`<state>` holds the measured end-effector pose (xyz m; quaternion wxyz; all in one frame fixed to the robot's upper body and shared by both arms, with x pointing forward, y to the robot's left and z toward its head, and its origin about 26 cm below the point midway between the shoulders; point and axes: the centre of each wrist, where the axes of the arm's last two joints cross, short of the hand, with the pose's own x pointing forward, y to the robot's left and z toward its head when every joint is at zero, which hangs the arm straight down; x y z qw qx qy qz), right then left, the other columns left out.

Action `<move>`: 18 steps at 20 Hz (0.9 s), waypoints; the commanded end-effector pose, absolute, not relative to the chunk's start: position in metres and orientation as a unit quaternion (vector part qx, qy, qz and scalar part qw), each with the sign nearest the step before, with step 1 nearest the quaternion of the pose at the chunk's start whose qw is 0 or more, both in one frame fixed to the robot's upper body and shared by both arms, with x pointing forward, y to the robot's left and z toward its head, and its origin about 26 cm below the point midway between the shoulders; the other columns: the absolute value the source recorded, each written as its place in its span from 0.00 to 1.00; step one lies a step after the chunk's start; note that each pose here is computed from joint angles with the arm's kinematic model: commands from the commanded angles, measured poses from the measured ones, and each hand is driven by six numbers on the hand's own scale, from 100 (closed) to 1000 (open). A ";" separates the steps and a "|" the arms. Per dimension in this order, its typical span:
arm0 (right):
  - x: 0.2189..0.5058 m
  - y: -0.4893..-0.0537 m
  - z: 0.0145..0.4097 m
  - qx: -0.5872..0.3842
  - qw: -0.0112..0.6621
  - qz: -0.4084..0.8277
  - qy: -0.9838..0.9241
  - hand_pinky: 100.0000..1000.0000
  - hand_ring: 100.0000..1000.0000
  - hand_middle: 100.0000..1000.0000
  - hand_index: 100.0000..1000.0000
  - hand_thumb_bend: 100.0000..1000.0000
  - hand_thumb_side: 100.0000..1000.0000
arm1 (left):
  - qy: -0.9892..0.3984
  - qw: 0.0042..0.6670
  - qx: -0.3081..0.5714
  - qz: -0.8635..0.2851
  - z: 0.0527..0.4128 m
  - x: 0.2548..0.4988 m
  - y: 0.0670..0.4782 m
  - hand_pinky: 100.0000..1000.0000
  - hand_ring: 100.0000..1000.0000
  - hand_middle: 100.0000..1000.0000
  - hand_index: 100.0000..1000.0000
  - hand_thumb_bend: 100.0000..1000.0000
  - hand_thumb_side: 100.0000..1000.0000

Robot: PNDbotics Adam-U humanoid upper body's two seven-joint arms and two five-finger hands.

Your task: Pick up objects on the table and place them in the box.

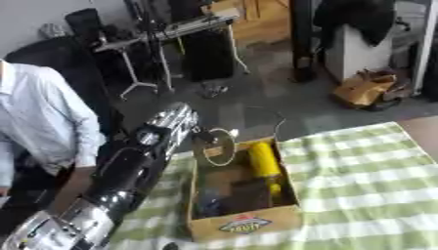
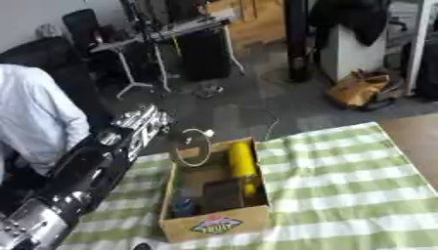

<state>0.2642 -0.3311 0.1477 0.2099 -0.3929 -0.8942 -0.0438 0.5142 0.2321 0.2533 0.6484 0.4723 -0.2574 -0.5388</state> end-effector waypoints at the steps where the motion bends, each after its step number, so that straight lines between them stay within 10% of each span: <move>1: 0.264 -0.331 0.157 -0.387 0.195 -0.037 -0.900 0.73 0.99 0.87 0.86 0.00 1.00 | -0.221 0.691 0.466 -0.506 0.261 0.515 0.238 0.26 0.15 0.02 0.32 0.00 0.89; 5: 0.264 -0.331 0.156 -0.387 0.194 -0.038 -0.901 0.73 0.99 0.87 0.86 0.00 1.00 | -0.231 0.688 0.459 -0.512 0.263 0.514 0.233 0.47 0.39 0.28 0.59 0.23 1.00; 6: 0.264 -0.331 0.156 -0.387 0.194 -0.038 -0.901 0.73 0.99 0.87 0.86 0.00 1.00 | -0.237 0.688 0.454 -0.513 0.264 0.514 0.232 0.65 0.63 0.50 0.76 0.36 1.00; 10: 0.264 -0.331 0.156 -0.386 0.195 -0.038 -0.901 0.73 0.99 0.87 0.86 0.00 1.00 | -0.278 0.699 0.417 -0.510 0.275 0.512 0.226 0.80 0.89 0.84 1.00 0.38 1.00; 18: 0.264 -0.330 0.156 -0.386 0.196 -0.039 -0.901 0.72 0.99 0.87 0.86 0.00 1.00 | -0.317 0.708 0.391 -0.495 0.284 0.507 0.219 1.00 1.00 1.00 1.00 0.33 1.00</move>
